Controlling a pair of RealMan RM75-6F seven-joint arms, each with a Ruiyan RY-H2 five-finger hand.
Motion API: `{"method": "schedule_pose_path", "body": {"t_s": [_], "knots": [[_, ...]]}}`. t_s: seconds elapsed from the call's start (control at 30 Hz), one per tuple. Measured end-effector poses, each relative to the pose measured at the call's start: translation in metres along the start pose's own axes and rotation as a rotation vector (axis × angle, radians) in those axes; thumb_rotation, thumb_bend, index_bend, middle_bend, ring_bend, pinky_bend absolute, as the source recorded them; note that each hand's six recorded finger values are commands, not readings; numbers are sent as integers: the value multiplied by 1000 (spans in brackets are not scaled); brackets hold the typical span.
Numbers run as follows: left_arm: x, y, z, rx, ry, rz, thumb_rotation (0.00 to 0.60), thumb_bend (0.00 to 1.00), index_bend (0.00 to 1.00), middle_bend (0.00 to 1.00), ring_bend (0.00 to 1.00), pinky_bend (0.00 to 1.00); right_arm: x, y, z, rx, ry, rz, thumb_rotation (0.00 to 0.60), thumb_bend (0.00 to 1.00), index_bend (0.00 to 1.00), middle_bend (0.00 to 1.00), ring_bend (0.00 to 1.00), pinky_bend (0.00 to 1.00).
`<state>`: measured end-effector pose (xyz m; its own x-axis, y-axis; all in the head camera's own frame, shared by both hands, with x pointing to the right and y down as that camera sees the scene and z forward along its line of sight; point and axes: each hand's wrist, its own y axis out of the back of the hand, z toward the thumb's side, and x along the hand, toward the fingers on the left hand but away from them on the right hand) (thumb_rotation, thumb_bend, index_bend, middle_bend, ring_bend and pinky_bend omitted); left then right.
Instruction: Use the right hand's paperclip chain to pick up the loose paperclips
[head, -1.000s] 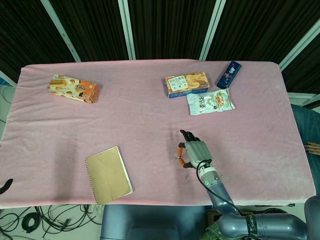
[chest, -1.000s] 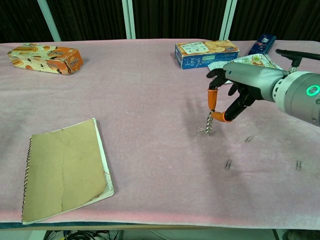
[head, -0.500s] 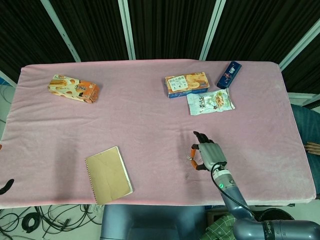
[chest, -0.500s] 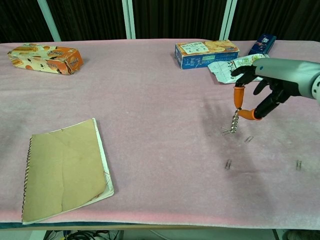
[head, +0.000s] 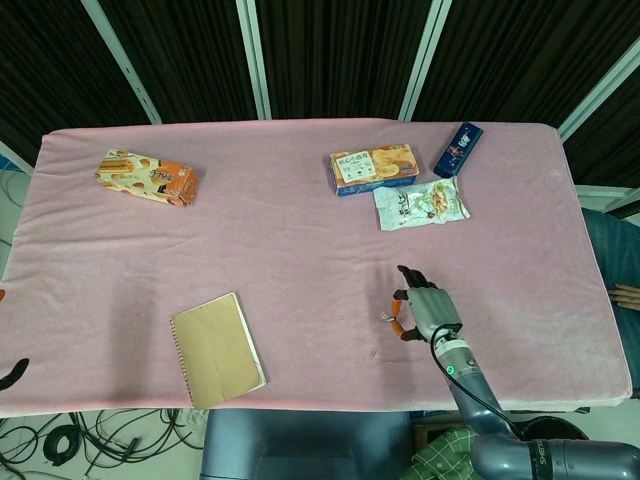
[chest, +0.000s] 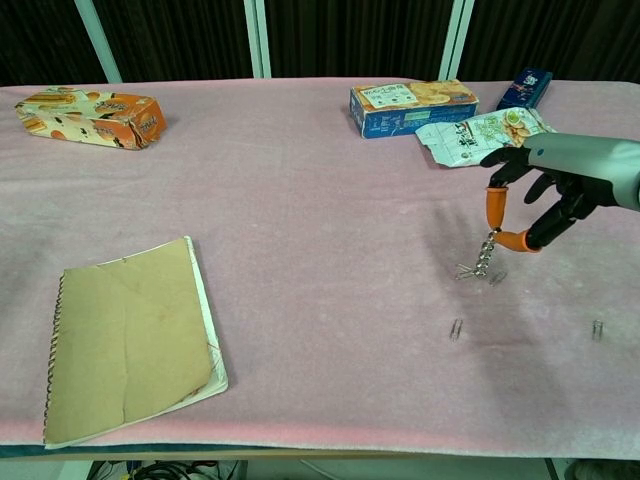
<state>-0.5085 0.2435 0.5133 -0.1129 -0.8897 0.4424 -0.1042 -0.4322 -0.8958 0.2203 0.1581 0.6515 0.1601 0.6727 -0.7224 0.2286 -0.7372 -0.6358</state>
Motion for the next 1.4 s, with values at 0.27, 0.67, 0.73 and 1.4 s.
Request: {"method": "schedule_pose_path", "body": {"t_s": [0.27,0.67,0.73,1.4], "knots": [[0,0,0,0,-1,0,600,224,30,0,0,0,2,-3,-7,1,-14,8,600,317,572,0,6,187],[0,0,0,2,1,0,600,224,30,0,0,0,4,0,-9,4,-14,2,600,317,572,0,6,187],[0,0,0,2,2,0,600,224,30,0,0,0,6,2,-9,1,-13,1,600,316,572,0,6,187],[0,-1,1,3,0,-2,600,224,30,0,0,0,39,-5,18,-51,62,54,600,317,572,0,6,187]]}}
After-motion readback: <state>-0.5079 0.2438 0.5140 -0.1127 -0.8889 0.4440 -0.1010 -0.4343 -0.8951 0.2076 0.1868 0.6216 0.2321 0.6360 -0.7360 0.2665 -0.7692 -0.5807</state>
